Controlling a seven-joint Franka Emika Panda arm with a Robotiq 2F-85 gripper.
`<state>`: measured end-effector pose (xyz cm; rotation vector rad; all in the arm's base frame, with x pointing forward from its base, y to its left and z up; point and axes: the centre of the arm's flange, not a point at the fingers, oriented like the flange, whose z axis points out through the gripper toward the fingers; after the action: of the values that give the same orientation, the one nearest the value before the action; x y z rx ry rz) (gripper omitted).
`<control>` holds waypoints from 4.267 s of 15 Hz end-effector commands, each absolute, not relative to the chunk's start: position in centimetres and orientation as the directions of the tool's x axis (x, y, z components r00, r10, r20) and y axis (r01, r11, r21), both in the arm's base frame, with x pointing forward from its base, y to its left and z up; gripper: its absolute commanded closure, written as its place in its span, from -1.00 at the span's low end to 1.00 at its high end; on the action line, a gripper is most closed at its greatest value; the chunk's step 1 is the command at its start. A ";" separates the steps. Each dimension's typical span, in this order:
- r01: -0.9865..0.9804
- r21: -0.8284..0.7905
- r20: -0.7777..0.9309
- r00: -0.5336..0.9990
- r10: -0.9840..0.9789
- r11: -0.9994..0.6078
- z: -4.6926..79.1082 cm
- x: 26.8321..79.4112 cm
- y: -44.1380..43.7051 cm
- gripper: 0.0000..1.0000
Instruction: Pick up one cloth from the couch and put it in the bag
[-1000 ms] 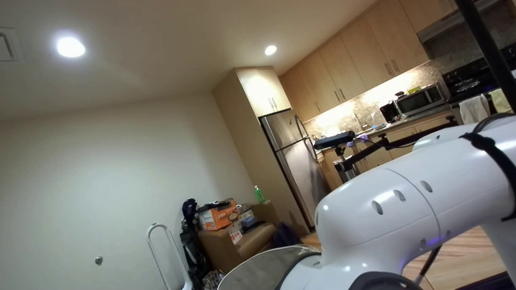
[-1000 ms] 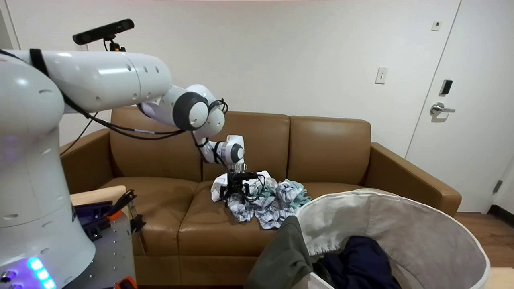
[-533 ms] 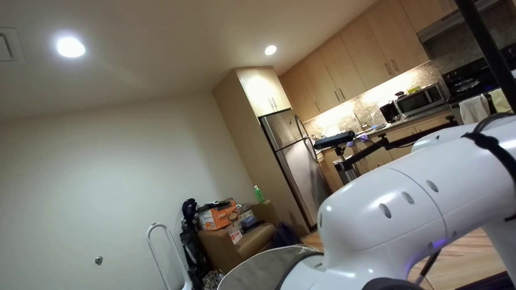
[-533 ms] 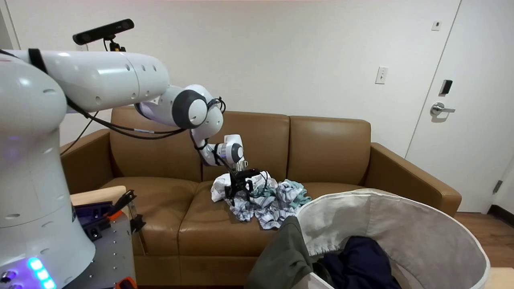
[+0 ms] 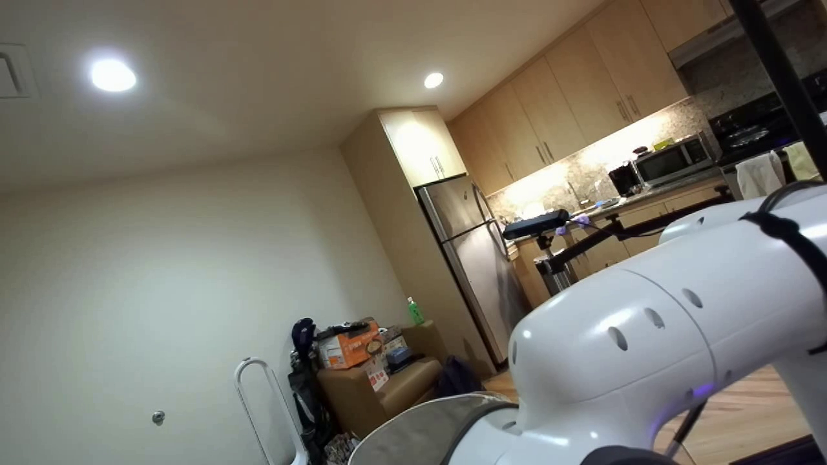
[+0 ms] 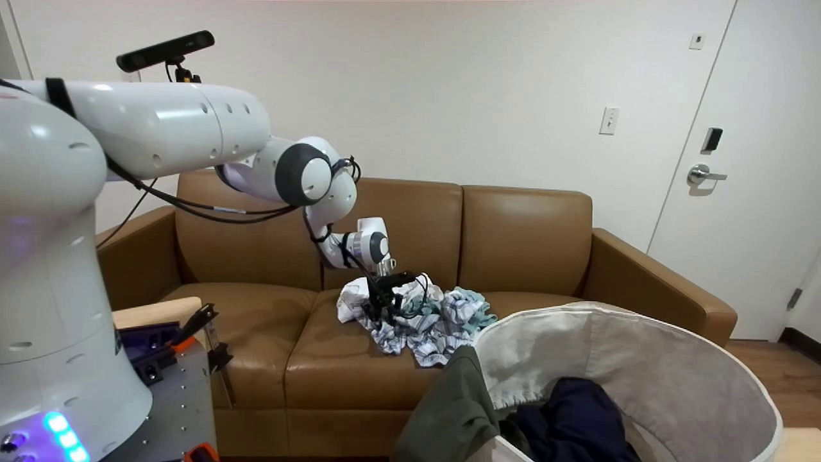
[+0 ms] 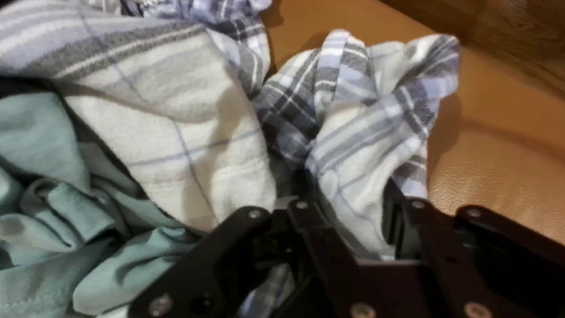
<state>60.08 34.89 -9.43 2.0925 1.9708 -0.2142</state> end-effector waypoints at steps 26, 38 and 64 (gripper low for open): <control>0.769 0.425 -0.114 0.569 0.815 -0.478 10.5 66.2 28.1 0.85; 0.464 0.520 0.173 0.765 0.621 -0.717 19.2 69.0 24.8 0.82; -0.373 0.339 0.560 0.818 -0.133 -0.863 47.8 62.1 1.4 0.84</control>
<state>66.60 3.91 42.54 2.5716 -0.1929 0.6724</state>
